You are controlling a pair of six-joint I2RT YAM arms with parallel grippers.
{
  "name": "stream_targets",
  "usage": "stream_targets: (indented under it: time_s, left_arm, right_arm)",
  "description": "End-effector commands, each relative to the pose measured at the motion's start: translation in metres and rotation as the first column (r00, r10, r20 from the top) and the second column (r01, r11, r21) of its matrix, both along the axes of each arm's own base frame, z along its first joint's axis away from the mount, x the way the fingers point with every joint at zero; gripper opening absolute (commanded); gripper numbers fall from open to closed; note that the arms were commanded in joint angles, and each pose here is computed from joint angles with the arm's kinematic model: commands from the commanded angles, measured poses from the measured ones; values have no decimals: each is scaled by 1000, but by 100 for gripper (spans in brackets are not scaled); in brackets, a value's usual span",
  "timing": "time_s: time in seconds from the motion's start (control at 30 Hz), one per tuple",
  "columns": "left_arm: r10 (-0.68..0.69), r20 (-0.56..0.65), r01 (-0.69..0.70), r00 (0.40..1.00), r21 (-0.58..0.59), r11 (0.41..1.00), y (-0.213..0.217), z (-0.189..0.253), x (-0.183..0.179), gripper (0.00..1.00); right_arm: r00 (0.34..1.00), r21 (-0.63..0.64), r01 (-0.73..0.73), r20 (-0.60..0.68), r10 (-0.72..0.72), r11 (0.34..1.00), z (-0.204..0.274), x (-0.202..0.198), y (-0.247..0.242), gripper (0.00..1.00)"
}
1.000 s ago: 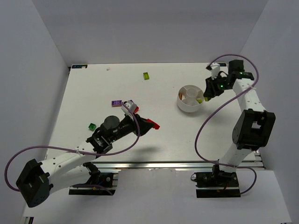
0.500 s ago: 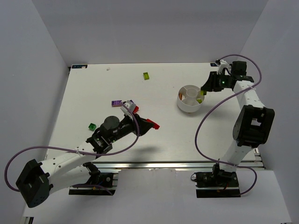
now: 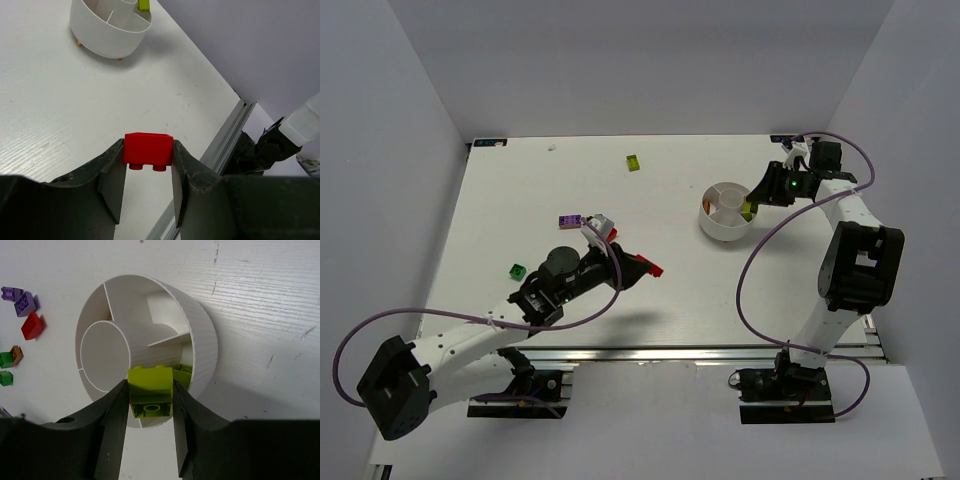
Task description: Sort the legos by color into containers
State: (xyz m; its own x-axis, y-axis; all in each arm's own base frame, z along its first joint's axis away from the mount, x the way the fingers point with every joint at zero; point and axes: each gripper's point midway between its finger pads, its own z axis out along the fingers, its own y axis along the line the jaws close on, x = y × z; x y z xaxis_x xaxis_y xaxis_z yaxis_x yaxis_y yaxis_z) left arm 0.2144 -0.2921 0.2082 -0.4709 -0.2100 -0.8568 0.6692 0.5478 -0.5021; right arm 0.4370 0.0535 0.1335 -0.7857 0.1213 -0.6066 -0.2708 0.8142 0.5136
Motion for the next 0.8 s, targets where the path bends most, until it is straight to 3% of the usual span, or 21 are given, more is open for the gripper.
stream_targets:
  time_s: [0.0,0.47,0.77]
  left_arm:
    - [9,45,-7,999,-49,999,-5,28,6,0]
    - [-8,67,12,998,-52,999,-21,42,18,0]
    - [-27,67,30,997,-53,998,-39,48,30,0]
  right_arm:
    - [1000,0,10,26,-10,1000,3,6,-1,37]
    - [999,7,-4,51,4,1000,20,5,1,52]
    - [991,-50,-41,125,47,998,43,4,-3,52]
